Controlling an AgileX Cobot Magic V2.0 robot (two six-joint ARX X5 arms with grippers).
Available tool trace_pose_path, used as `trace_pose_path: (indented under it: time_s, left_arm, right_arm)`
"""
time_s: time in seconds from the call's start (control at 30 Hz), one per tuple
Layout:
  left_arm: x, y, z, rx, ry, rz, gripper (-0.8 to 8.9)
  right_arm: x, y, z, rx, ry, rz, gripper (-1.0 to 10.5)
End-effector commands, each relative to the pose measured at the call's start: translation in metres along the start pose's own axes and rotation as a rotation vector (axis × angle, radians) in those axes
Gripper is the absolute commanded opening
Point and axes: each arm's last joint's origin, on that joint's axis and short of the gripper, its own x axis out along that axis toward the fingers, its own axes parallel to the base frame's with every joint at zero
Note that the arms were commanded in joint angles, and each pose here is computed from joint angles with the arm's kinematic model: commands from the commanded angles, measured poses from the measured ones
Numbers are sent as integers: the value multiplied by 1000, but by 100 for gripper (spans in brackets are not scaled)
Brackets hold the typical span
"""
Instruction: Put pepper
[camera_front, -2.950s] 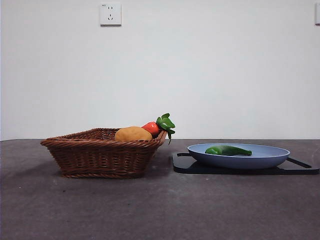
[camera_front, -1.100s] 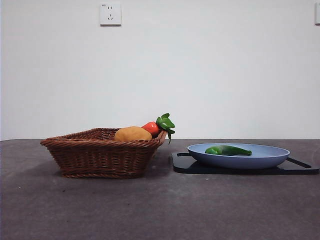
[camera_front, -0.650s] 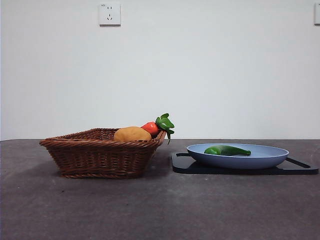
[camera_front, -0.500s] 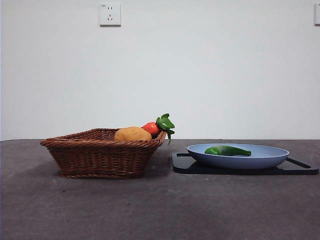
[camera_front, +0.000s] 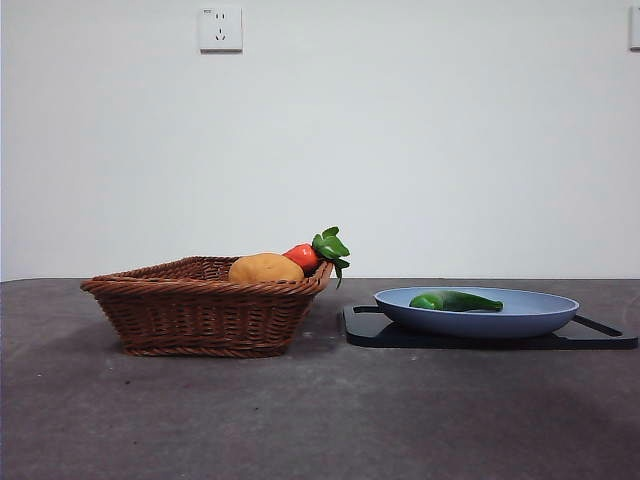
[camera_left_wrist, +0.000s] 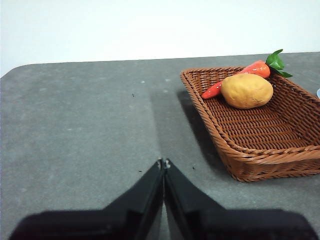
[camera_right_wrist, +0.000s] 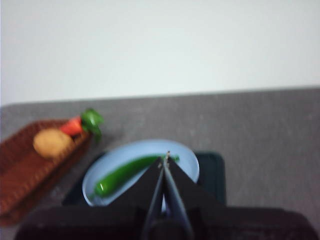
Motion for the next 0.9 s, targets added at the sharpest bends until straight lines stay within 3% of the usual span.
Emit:
trace_pose_path:
  time_s: [0.03,0.37,0.9]
  left_arm:
    - [1,0,-2,-3,-3,1,8]
    - [1,0,-2,-3,-3,1,8]
    - [1,0,-2,-3,-3,1,8]
  right_arm:
    - [0,-1,-12,5,-9,-6,11]
    - [4,-5,-53,68,60,-10,11]
    - [4,-5,-56,73,98,-14,11]
